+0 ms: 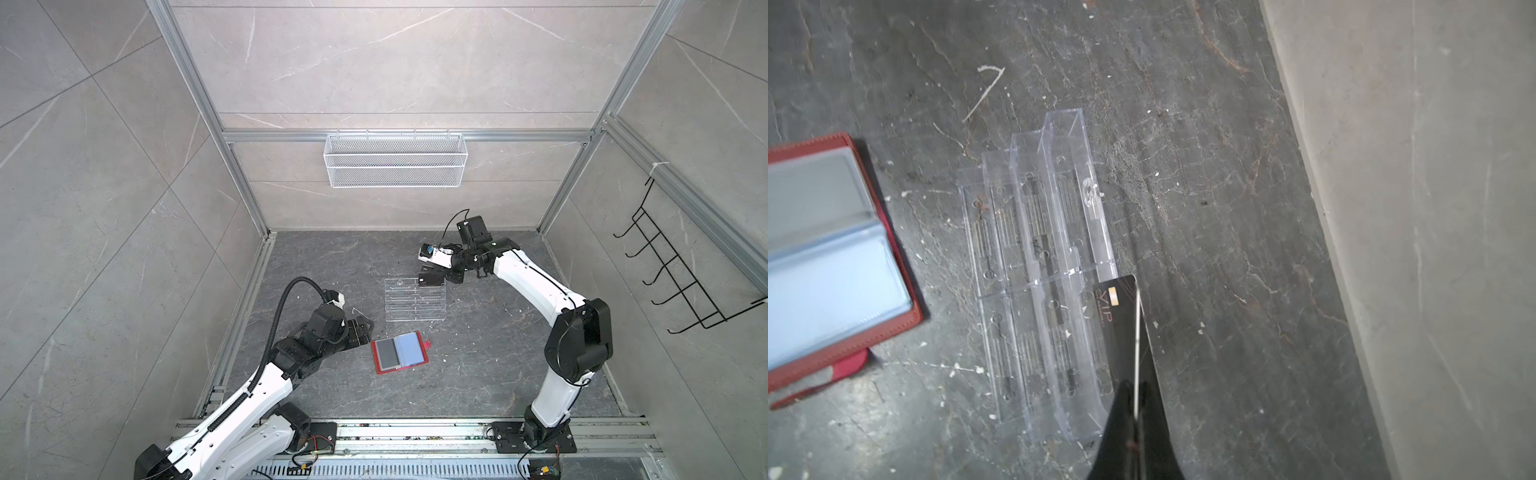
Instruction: Take the credit cards out of the card holder
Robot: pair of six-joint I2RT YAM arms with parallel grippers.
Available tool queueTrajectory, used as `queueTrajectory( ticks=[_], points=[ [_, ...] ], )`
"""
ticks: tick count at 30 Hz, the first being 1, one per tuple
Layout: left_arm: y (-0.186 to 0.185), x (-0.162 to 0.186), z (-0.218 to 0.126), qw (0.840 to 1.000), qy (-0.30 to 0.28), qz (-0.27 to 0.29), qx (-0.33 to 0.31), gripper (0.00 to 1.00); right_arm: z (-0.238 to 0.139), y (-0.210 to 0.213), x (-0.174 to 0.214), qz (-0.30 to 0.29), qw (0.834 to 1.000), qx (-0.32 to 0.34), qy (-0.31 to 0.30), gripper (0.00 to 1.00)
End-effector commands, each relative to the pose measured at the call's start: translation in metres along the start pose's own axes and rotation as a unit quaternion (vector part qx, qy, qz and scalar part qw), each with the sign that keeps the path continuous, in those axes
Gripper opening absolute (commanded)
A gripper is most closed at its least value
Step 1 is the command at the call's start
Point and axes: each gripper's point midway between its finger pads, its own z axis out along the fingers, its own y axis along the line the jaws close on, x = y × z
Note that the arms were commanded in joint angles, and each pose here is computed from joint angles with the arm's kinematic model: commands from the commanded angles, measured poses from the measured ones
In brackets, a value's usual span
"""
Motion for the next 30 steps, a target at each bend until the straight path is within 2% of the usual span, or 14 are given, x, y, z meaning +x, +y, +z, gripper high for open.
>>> queueTrajectory(
  ticks=[1,12,30],
  points=[
    [0.000,-0.006,-0.003,1.000,-0.011,0.014,-0.006,0.86,0.006,0.009,0.004,-0.048,0.998,-0.043,-0.003,0.00],
    [0.003,-0.004,0.004,1.000,-0.005,0.010,-0.017,0.86,0.020,0.008,0.005,-0.076,0.995,-0.063,-0.015,0.00],
    [0.008,-0.003,0.001,1.000,-0.010,0.008,-0.021,0.84,0.038,0.022,0.021,-0.065,0.992,-0.104,0.001,0.02]
  ],
)
